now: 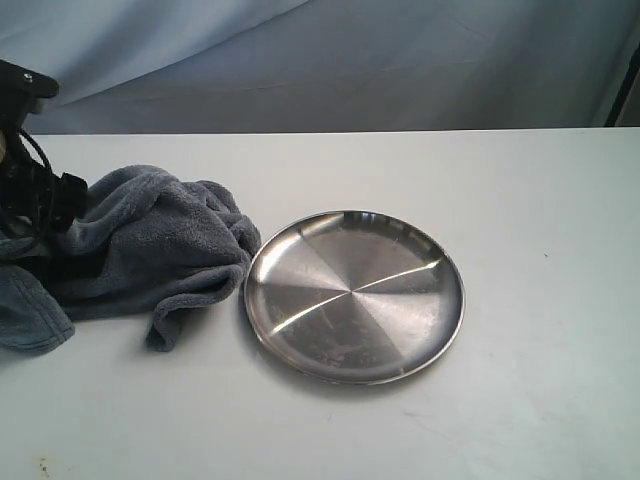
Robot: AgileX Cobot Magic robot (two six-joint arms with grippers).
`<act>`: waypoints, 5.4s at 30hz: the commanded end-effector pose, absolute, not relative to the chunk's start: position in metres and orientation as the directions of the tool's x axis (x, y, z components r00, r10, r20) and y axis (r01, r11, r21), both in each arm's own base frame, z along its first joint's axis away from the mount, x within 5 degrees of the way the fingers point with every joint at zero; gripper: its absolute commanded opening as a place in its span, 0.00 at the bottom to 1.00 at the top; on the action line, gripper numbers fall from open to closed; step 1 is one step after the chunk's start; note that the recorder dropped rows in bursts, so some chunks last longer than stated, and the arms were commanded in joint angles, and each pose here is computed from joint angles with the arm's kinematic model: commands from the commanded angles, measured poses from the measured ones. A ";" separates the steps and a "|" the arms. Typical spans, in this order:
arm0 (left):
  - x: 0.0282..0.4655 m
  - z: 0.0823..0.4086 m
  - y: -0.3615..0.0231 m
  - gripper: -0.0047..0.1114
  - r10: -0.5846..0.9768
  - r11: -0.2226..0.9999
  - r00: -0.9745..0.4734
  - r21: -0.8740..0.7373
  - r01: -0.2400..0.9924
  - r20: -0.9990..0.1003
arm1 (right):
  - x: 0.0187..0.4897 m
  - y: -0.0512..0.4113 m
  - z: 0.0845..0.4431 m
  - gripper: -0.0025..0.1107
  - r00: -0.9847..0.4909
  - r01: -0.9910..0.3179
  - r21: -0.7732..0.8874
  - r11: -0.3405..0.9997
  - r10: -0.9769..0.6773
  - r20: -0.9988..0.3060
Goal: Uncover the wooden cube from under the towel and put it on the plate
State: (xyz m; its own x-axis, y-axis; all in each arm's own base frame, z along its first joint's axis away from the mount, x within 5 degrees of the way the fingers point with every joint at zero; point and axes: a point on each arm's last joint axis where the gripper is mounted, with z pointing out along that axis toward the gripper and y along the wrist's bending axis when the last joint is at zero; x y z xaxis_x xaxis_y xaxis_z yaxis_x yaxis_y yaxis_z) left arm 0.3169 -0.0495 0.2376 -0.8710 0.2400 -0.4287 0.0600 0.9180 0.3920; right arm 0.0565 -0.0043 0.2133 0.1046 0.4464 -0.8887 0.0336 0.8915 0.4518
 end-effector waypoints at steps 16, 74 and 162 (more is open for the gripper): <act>0.284 0.215 -0.179 0.87 0.554 0.829 -0.708 0.211 0.518 -0.437 | 0.056 -0.004 0.212 0.05 0.097 0.032 0.460 0.888 0.455 -0.885; 0.292 0.201 -0.188 0.04 0.566 0.813 -0.675 0.183 0.553 -0.473 | 0.056 -0.004 0.212 0.05 0.097 0.032 0.460 0.888 0.455 -0.885; 0.326 0.316 -0.013 0.04 -0.104 0.985 -0.434 -0.032 -0.171 -0.895 | 0.056 -0.004 0.212 0.05 0.097 0.032 0.460 0.888 0.455 -0.885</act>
